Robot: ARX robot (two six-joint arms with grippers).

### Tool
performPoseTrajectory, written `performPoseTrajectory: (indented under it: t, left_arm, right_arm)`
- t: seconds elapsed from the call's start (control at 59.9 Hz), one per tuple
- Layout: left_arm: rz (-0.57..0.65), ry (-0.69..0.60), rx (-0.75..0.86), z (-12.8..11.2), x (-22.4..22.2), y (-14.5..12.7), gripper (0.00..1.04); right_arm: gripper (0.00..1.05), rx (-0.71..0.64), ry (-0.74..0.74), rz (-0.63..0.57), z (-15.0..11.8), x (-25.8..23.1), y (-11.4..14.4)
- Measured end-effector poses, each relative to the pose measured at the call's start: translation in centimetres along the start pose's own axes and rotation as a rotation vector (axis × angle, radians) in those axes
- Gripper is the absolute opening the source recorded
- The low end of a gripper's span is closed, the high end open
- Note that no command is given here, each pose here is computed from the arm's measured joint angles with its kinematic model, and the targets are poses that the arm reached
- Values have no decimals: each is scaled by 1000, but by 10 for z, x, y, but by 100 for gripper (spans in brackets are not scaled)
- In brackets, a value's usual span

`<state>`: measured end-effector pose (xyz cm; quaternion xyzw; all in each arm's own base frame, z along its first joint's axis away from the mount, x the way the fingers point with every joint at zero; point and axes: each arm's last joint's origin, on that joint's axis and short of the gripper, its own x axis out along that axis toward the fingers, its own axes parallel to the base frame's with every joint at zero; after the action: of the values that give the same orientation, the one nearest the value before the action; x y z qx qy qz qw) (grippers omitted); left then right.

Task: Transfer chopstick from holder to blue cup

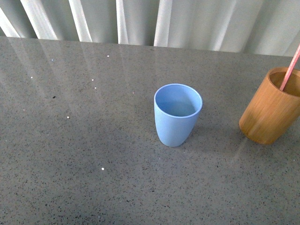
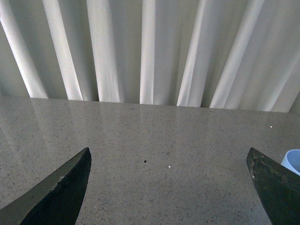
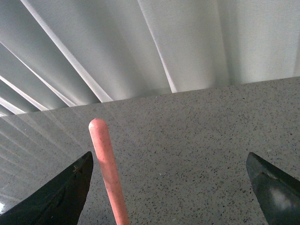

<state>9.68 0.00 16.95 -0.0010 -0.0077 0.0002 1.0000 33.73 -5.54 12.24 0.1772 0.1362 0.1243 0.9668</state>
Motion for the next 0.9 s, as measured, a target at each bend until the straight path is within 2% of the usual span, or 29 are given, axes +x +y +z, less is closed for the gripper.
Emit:
performPoseTrajectory:
  t: [0.033,0.584,0.751,0.901]
  left_arm:
    - [0,0,0,0,0,0,98]
    - [0,0,0,0,0,0,98]
    - [0,0,0,0,0,0,98]
    - [0,0,0,0,0,0,98]
  right_arm:
    - [94,0,0,-4,0,1,0]
    - [1,-17,9,6,-3,8,7]
    - [1,-42,-8,29,2,10,18]
    - [1,-78,-71,64,22,4,37]
